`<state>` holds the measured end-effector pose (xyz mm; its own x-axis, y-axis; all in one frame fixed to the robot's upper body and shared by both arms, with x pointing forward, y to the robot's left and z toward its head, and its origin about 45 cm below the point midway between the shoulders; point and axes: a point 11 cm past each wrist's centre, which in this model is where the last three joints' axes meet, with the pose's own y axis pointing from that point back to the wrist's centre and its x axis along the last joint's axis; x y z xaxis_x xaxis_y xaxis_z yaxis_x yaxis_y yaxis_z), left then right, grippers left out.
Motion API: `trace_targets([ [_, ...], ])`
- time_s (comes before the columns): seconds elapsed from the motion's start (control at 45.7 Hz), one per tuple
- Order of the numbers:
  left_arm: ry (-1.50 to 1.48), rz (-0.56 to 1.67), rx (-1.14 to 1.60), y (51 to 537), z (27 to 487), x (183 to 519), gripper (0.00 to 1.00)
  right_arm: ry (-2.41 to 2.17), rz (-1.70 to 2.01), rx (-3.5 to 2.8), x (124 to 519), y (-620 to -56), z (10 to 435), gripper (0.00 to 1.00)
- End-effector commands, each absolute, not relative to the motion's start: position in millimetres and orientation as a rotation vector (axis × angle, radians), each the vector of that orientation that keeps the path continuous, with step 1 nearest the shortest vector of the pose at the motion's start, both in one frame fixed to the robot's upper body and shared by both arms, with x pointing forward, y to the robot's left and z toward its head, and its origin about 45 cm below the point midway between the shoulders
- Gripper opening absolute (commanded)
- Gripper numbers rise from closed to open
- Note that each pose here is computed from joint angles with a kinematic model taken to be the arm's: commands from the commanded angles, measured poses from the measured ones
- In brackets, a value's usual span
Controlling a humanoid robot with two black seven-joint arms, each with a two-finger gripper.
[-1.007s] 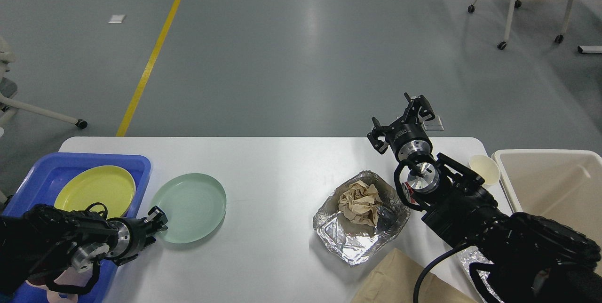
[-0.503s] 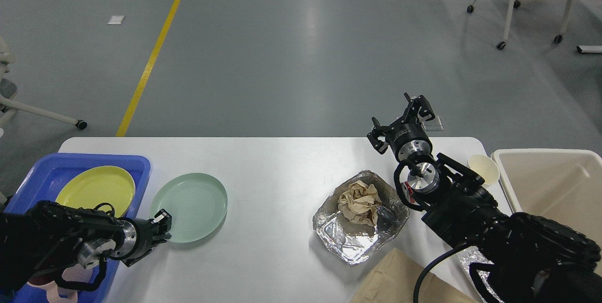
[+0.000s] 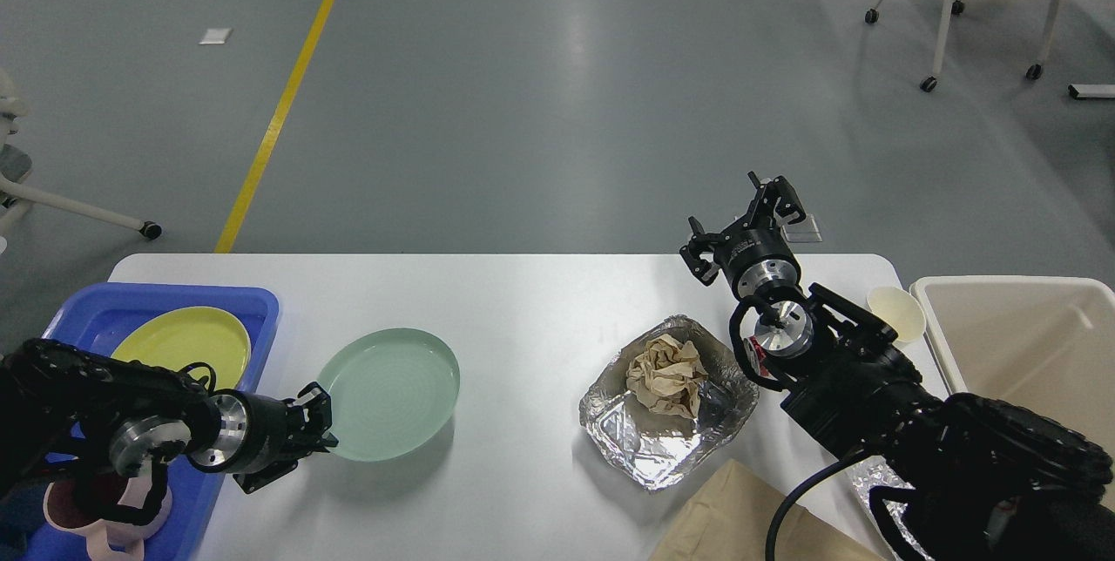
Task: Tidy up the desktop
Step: 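Grip the green plate rim and lift it toward the blue tray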
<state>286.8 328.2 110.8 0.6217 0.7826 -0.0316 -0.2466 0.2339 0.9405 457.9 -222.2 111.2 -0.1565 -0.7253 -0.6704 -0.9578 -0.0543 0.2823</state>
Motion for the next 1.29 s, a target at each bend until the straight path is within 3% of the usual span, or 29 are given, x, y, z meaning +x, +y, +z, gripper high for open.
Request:
trace_targets([
  [0.0, 0.585, 0.645, 1.108, 324, 134, 288, 0.00, 1.909, 1.035, -1.798, 458, -222, 111, 1.00],
  [0.241, 0.628, 0.499, 1.069, 342, 192, 292, 0.00, 1.910, 1.036, -1.797, 457, -222, 110, 1.00],
  [0.635, 0.519, 0.452, 1.152, 414, 296, 289, 0.00, 1.911, 1.033, -1.799, 458, -223, 111, 1.00],
  [1.028, 0.316, 0.746, 1.215, 486, 388, 306, 0.00, 1.911, 1.033, -1.797, 458, -223, 111, 1.00],
  [1.269, 0.311, 0.903, 1.246, 523, 381, 298, 0.00, 1.911, 1.033, -1.797, 458, -223, 111, 1.00],
])
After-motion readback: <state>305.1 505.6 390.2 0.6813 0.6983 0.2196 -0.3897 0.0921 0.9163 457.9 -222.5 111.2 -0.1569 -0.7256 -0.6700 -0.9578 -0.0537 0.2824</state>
